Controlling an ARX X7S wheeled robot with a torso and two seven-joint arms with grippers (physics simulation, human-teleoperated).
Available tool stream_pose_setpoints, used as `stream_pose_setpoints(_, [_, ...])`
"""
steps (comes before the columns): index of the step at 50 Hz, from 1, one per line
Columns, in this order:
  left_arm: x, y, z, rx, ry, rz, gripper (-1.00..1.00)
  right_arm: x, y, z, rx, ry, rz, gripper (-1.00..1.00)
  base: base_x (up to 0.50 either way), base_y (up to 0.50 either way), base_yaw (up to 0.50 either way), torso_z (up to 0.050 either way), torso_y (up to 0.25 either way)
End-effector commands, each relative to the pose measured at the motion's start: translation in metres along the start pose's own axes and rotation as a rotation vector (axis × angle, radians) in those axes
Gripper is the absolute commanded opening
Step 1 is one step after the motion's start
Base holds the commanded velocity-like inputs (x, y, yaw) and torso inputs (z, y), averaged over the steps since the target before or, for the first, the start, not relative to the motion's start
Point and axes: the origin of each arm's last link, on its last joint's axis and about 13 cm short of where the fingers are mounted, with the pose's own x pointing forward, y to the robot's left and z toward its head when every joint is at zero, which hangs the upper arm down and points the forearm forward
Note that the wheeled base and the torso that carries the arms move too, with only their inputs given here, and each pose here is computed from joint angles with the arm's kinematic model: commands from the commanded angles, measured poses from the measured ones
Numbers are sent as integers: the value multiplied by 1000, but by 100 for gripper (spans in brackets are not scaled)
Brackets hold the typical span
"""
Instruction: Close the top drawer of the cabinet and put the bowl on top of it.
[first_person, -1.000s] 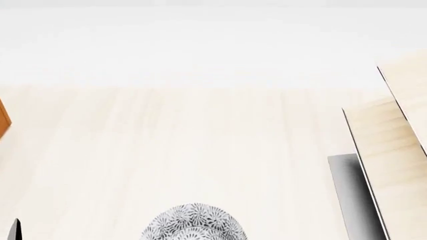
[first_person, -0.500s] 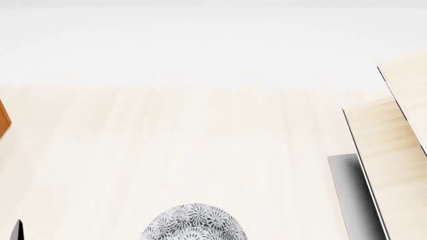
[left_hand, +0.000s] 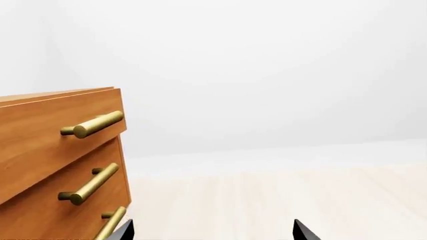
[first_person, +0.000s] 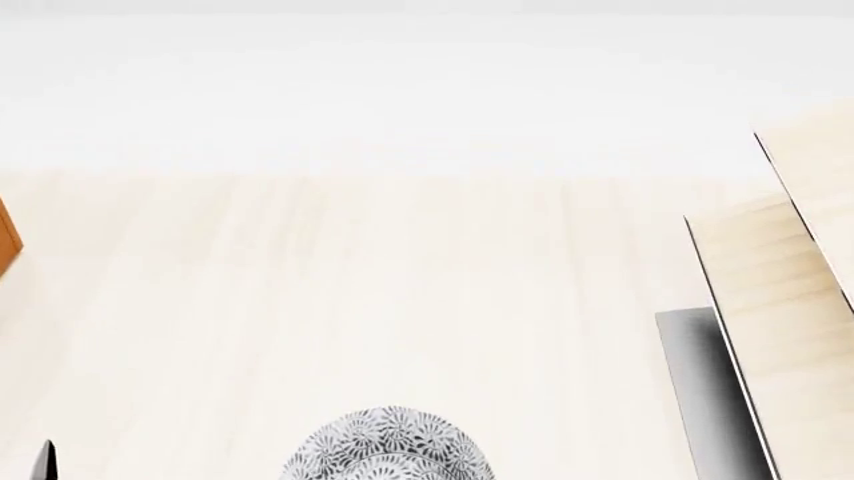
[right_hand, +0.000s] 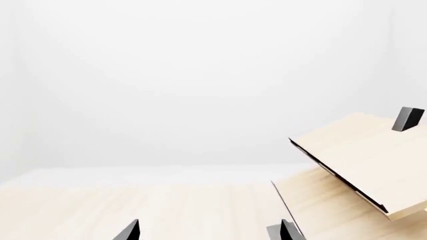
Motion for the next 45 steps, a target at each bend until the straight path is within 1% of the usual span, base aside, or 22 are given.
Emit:
stream_pose_setpoints(1, [3, -4, -1, 11, 0, -8, 100, 1, -1, -5, -3, 11, 5, 100, 0, 0, 0, 0, 0])
stream_pose_setpoints(2, [3, -3, 0, 8, -3, -5, 100, 3, -1, 10, -5, 13, 4, 100, 0, 0, 0, 0, 0])
stream_pose_setpoints(4, [7, -2, 0, 20, 0, -1, 100, 5, 0, 17, -6, 15, 5, 100, 0, 0, 0, 0, 0])
stream_pose_setpoints(7, [13, -1, 4, 37, 0, 5, 100, 4, 0, 18, -7, 12, 4, 100, 0, 0, 0, 0, 0])
stream_pose_setpoints(10, [25, 1, 15, 53, -7, 7, 100, 4, -1, 18, -7, 10, -3, 100, 0, 0, 0, 0, 0])
stream_pose_setpoints(12, [32, 2, 22, 50, -5, 4, 100, 4, -2, 19, -7, 9, -5, 100, 0, 0, 0, 0, 0])
stream_pose_setpoints(13, [34, 2, 24, 27, 6, -19, 100, 4, -2, 18, -6, 8, -6, 100, 0, 0, 0, 0, 0])
stream_pose_setpoints(14, [38, 3, 27, 28, 9, -13, 100, 1, -3, 5, -6, 5, -9, 100, 0, 0, 0, 0, 0])
stream_pose_setpoints(16, [45, 3, 29, 38, 10, -5, 100, 2, -3, 20, -5, 2, -10, 100, 0, 0, 0, 0, 0])
stream_pose_setpoints(19, [54, 4, 31, 46, 14, 1, 100, 1, -3, 16, -6, 1, -9, 100, 0, 0, 0, 0, 0])
stream_pose_setpoints(20, [60, 5, 32, 39, 22, 4, 100, 2, -3, 20, -6, 2, -10, 100, 0, 0, 0, 0, 0])
stream_pose_setpoints(28, [82, 6, 32, 44, 62, 0, 100, 1, -4, 21, -5, -3, -12, 100, 0, 0, 0, 0, 0])
stream_pose_setpoints(31, [89, 8, 29, 39, 82, 8, 100, 1, -4, 19, -7, -4, -9, 100, 0, 0, 0, 0, 0])
stream_pose_setpoints(34, [99, 12, 33, 23, 90, 17, 100, 0, -4, 21, -7, -6, -11, 100, 0, 0, 0, 0, 0])
stream_pose_setpoints(36, [103, 13, 34, 22, 94, 21, 100, -1, -4, 22, -7, -9, -12, 100, 0, 0, 0, 0, 0])
stream_pose_setpoints(42, [119, 18, 33, 54, 130, 42, 100, -1, -5, 22, -8, -12, -14, 100, 0, 0, 0, 0, 0])
stream_pose_setpoints(45, [121, 21, 35, 36, 142, 45, 100, -1, -5, 22, -7, -12, -14, 100, 0, 0, 0, 0, 0])
